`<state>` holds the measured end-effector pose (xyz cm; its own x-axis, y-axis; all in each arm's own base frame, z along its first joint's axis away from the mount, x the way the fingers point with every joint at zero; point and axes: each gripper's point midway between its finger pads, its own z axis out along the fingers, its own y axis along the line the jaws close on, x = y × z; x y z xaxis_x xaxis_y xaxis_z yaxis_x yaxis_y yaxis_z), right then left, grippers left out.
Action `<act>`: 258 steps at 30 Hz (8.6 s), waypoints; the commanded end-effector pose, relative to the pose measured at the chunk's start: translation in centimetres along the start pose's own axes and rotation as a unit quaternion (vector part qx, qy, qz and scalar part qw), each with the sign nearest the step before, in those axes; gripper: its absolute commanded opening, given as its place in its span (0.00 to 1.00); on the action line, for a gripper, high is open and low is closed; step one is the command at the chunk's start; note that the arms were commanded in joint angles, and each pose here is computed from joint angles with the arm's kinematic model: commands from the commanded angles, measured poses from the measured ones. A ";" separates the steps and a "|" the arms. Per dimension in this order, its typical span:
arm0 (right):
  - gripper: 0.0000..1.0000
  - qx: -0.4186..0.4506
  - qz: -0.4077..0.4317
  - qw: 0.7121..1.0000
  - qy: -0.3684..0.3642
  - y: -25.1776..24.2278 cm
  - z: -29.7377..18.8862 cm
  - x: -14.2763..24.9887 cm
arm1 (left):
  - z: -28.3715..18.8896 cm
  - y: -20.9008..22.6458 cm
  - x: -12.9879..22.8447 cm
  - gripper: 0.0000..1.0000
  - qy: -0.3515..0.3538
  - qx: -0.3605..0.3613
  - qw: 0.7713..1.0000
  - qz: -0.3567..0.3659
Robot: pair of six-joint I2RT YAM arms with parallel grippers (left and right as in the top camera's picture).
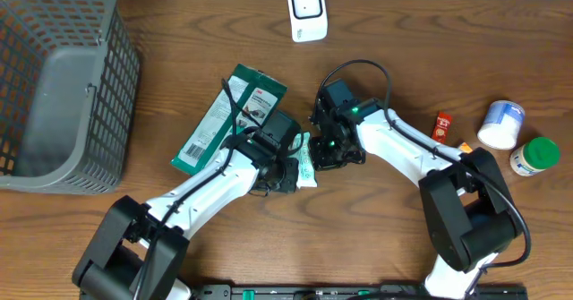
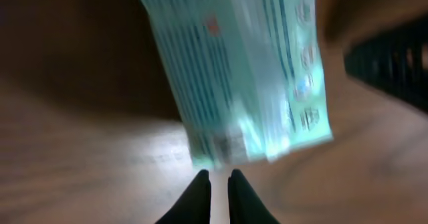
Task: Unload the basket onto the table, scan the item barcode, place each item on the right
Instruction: 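Grasp the mint-green wipes packet with both grippers, then hold the wipes packet with the right gripper, release the left gripper, then lift the wipes packet up to the scanner with the right gripper, then carry the wipes packet right and release it beside the tubs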
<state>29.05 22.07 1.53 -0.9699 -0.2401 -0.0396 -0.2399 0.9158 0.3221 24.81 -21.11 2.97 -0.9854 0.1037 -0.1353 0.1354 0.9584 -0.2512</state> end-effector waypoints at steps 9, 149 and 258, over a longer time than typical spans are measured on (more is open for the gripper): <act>0.01 -0.083 -0.015 0.994 -0.067 4.0 -4.7 -1.7 | -0.1 2.1 -2.3 0.10 -0.041 -0.037 0.998 -0.022; 0.01 -0.143 -0.215 0.899 -0.353 4.8 -30.0 -1.7 | -21.5 15.2 -10.8 0.17 -0.368 -0.001 0.926 -0.083; 0.01 0.270 -0.249 0.816 -0.446 3.8 -30.0 -27.7 | -22.0 15.9 -11.2 0.80 -0.380 -0.025 0.921 -0.079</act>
<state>59.74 23.77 24.95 -0.3085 -0.7173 -0.6248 -0.3916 0.6943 -0.6038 35.82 -1.52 21.33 -0.6390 -0.2455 -0.7290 -0.0253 0.9539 -0.2991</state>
